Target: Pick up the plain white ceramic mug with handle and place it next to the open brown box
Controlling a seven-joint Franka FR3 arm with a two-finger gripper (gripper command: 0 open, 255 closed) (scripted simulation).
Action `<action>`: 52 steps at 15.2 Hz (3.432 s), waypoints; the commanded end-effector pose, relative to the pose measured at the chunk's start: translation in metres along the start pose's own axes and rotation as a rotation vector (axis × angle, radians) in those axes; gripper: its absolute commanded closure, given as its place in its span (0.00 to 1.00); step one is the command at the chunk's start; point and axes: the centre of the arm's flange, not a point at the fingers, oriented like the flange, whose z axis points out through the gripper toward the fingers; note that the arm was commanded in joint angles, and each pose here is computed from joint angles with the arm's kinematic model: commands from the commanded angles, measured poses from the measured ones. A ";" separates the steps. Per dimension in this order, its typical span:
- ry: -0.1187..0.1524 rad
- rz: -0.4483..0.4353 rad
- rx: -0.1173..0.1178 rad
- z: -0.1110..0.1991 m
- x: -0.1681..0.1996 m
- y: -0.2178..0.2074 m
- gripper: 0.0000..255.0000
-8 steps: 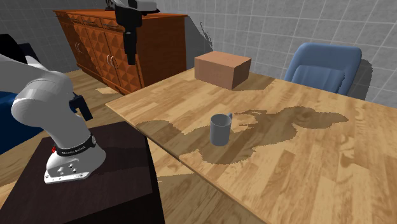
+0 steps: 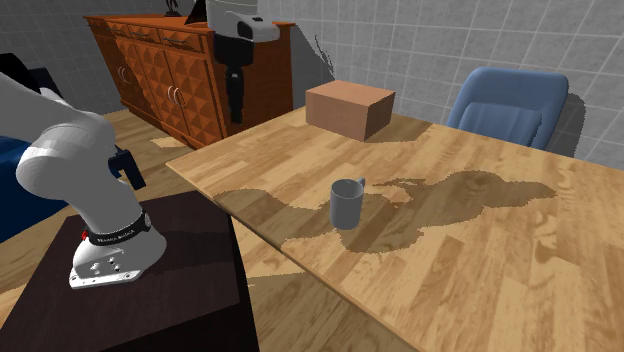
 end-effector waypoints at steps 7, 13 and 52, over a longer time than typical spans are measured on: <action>0.022 -0.026 -0.031 0.032 0.075 0.057 0.00; 0.038 -0.045 -0.054 0.053 0.134 0.099 0.00; 0.066 -0.079 -0.095 0.111 0.241 0.175 1.00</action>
